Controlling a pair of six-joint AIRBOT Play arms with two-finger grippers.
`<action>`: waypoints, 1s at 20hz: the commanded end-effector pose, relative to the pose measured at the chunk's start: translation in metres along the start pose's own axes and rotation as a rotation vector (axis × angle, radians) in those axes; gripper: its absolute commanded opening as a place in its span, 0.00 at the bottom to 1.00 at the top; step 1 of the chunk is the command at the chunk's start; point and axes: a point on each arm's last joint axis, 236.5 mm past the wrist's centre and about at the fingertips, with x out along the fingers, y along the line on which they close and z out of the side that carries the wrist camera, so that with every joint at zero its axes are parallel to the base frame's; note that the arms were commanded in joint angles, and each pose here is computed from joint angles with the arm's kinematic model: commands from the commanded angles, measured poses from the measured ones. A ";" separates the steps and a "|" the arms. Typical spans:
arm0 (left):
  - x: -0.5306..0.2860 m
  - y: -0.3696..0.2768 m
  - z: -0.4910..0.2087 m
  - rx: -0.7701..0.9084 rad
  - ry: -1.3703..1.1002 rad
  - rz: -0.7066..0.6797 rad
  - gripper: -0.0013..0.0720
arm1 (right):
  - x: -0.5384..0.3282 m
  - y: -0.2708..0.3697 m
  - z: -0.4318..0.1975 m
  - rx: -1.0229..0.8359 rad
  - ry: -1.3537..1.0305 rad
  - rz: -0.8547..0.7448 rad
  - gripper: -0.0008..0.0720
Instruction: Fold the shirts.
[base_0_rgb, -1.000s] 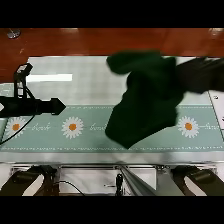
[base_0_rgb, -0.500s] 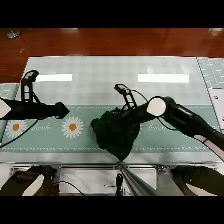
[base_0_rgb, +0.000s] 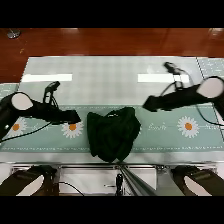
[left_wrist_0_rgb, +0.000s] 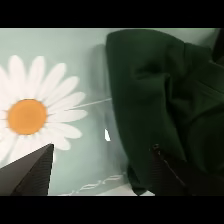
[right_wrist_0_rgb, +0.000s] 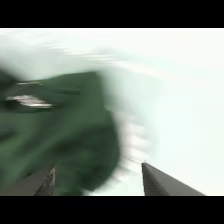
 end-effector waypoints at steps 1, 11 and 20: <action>0.036 -0.025 -0.006 -0.029 0.124 -0.173 0.98 | -0.027 -0.080 -0.036 0.211 -0.033 -0.145 0.86; 0.067 -0.093 0.035 0.076 0.141 -0.368 0.04 | 0.060 -0.028 -0.142 0.268 0.171 0.048 0.86; 0.033 -0.083 0.083 0.078 0.036 -0.353 0.04 | 0.114 0.047 -0.178 0.212 0.305 0.149 0.86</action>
